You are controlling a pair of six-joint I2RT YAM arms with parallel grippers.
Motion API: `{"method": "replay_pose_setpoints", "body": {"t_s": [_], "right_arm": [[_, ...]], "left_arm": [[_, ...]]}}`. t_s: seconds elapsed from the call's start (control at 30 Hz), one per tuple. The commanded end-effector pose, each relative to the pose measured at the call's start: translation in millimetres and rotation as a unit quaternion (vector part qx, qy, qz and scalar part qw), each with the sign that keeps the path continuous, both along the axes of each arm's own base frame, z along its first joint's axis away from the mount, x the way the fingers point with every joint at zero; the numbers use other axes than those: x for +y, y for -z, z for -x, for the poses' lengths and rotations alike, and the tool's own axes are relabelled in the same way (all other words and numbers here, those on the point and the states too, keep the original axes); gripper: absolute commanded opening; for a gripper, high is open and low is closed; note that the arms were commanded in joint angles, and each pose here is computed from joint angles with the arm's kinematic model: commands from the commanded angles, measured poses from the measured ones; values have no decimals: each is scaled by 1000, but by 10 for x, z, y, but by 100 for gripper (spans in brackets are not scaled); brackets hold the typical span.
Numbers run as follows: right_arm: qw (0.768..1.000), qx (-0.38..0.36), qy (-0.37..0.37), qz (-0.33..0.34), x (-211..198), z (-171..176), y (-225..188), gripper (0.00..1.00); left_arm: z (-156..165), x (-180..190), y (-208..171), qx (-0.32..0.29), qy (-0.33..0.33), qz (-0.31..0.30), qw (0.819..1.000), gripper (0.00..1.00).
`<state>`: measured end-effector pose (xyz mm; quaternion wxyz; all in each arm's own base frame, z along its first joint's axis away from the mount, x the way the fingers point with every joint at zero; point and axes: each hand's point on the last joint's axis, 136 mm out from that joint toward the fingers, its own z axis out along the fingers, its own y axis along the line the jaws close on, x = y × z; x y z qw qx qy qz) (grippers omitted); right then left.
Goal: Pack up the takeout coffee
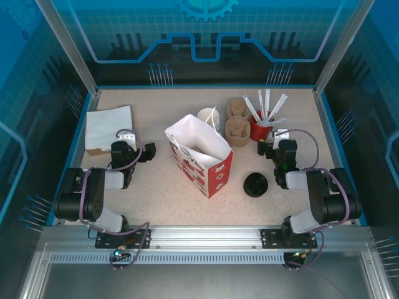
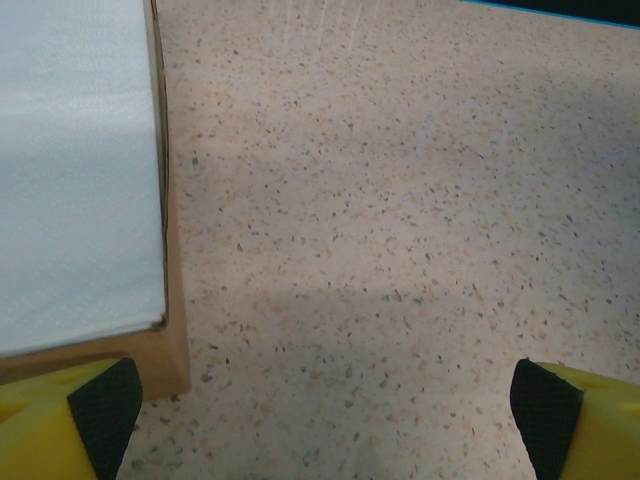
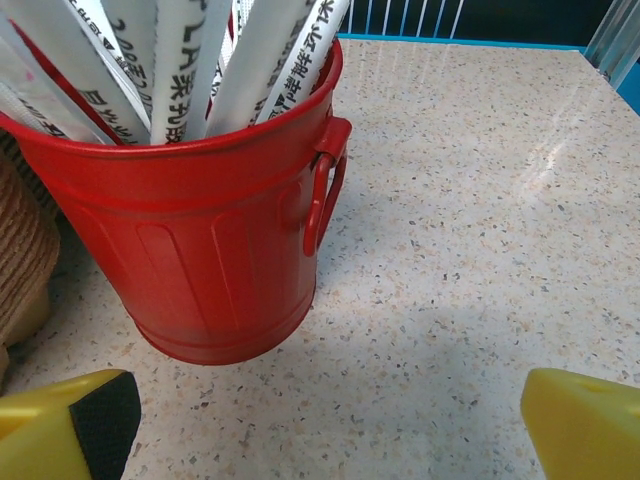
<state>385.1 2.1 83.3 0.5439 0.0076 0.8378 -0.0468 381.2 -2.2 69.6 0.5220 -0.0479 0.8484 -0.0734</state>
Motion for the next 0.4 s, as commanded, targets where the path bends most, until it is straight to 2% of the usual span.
{"method": "replay_pose_setpoints", "body": {"t_s": [0.0,0.37], "right_arm": [[1000,-23,-1,11,41,-83,-129,100],[1000,-22,-7,13,62,-95,-132,100]], "left_arm": [[-139,0,-208,-36,-4,-22,999,99],[-148,-32,-204,-33,0,-30,999,99]]}}
